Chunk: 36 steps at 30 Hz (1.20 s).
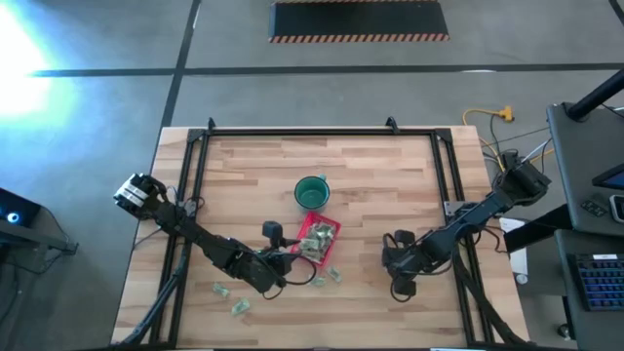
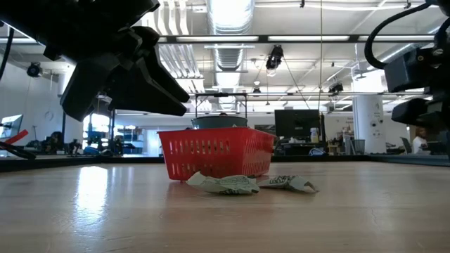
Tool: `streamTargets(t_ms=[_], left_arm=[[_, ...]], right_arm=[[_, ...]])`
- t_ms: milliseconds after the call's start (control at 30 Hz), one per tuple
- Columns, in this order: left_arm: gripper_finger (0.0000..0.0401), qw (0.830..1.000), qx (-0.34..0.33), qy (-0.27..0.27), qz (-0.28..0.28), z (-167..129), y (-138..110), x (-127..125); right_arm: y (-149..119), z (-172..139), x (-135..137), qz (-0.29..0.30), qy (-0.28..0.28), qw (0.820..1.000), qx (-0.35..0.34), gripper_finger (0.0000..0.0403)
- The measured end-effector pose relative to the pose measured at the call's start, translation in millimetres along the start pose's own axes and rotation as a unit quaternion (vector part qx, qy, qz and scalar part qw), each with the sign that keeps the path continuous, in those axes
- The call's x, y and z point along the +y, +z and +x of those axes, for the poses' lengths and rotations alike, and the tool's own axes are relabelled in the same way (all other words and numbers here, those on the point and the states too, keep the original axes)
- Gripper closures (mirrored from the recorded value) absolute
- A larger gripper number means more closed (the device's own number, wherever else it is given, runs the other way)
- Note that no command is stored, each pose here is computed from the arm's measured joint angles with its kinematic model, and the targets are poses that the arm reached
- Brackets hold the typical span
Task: Pick and place items into bin
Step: Put the light green stevia packet into the red bin
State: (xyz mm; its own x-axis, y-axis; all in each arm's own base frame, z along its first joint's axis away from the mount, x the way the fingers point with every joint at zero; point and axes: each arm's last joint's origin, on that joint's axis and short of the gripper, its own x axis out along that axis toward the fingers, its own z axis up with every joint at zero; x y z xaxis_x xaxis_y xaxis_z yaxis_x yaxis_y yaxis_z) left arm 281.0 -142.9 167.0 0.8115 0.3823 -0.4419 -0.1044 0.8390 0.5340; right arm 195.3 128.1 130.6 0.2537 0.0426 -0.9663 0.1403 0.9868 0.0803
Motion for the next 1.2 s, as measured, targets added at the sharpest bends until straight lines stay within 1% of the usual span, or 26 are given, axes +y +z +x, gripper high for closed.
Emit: streamTargets(t_ms=[133,233,300,400,567,633,700,800,900,967,1033,1133,1200], left_arm=[[0.0245,1.000,0.000,0.000,0.001,0,0,0],[0.0245,1.000,0.000,0.000,0.001,0,0,0],[0.0245,1.000,0.000,0.000,0.001,0,0,0],[0.0245,1.000,0.000,0.000,0.001,0,0,0],[0.0245,1.000,0.000,0.000,0.001,0,0,0],[0.0245,1.000,0.000,0.000,0.001,0,0,0],[0.0245,1.000,0.000,0.000,0.001,0,0,0],[0.0245,1.000,0.000,0.000,0.001,0,0,0],[0.0245,1.000,0.000,0.000,0.002,0,0,0],[0.0245,1.000,0.000,0.000,0.002,0,0,0],[0.0245,1.000,0.000,0.000,0.002,0,0,0],[0.0245,1.000,0.001,0.000,0.002,0,-1,0],[0.0245,1.000,0.001,0.000,0.003,0,-1,0]], right_arm=[[5,0,2,-0.048,-0.009,0.998,-0.037,0.0394],[11,-3,3,-0.094,-0.039,0.992,-0.073,0.0394],[18,-7,6,-0.128,-0.066,0.984,-0.107,0.0394],[28,-13,8,-0.187,-0.119,0.963,-0.154,0.0394],[49,-23,15,-0.262,-0.193,0.911,-0.252,0.0394],[60,-27,16,-0.278,-0.202,0.894,-0.287,0.0394],[70,-31,14,-0.287,-0.210,0.881,-0.312,0.0394],[84,-35,6,-0.282,-0.221,0.869,-0.342,0.0394],[97,-37,-7,-0.262,-0.236,0.865,-0.357,0.0394],[106,-38,-19,-0.247,-0.234,0.867,-0.364,0.0394],[114,-38,-30,-0.239,-0.208,0.873,-0.370,0.0394],[124,-38,-47,-0.231,-0.148,0.882,-0.383,0.0394],[129,-38,-58,-0.221,-0.119,0.886,-0.390,0.0394]])
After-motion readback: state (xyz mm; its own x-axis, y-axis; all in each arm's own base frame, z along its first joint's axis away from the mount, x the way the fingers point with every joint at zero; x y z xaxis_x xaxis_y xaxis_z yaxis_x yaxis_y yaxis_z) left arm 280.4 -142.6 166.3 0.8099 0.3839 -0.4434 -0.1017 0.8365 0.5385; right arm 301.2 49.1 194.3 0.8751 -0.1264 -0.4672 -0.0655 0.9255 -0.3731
